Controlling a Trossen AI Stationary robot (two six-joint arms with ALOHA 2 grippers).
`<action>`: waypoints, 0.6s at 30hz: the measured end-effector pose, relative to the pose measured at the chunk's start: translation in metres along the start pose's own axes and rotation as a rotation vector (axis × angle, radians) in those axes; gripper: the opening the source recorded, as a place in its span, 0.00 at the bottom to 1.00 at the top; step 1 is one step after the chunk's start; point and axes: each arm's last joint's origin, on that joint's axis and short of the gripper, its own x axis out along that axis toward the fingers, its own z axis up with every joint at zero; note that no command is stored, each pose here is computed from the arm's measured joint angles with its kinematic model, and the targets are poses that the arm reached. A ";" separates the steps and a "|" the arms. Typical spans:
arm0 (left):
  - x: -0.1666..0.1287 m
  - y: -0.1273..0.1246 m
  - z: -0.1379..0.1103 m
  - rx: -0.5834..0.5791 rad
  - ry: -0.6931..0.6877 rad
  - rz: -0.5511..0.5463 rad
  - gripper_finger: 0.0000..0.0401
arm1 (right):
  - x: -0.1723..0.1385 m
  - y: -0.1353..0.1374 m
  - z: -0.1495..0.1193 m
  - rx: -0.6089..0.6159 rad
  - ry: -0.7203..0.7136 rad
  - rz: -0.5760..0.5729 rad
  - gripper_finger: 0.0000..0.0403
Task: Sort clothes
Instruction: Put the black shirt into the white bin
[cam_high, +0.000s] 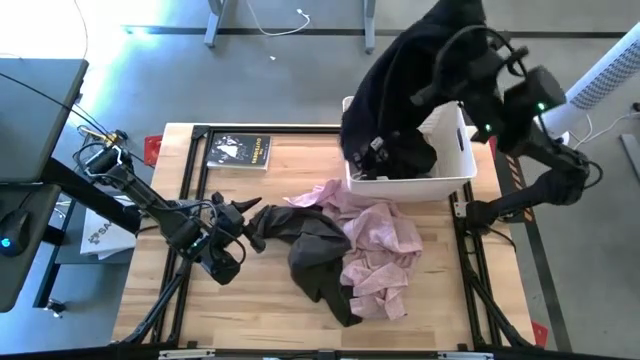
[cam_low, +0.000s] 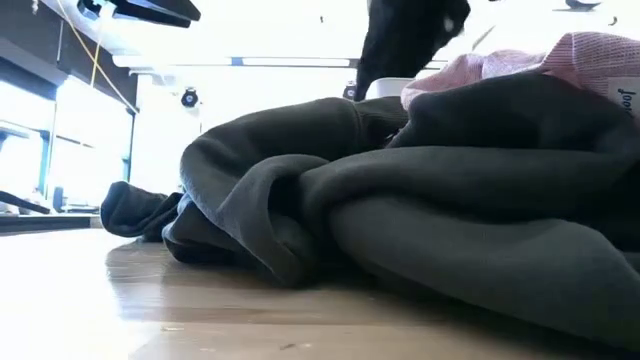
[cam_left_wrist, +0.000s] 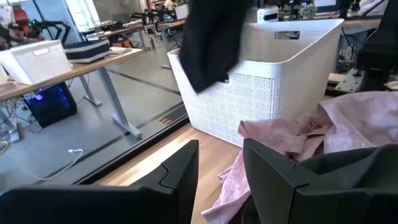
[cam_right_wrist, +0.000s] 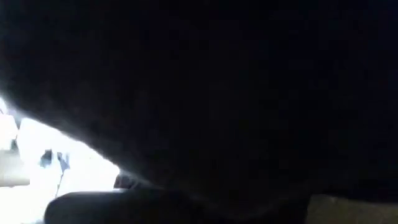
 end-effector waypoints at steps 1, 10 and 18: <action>0.001 -0.001 0.000 0.010 0.001 0.000 0.31 | 0.002 -0.002 -0.005 -0.019 0.061 0.002 0.05; 0.002 -0.007 -0.001 0.042 0.003 -0.008 0.31 | -0.012 -0.029 -0.042 -0.075 0.590 -0.088 0.05; 0.006 -0.005 0.000 0.039 0.010 0.008 0.31 | -0.031 -0.077 0.019 -0.170 0.474 -0.422 0.05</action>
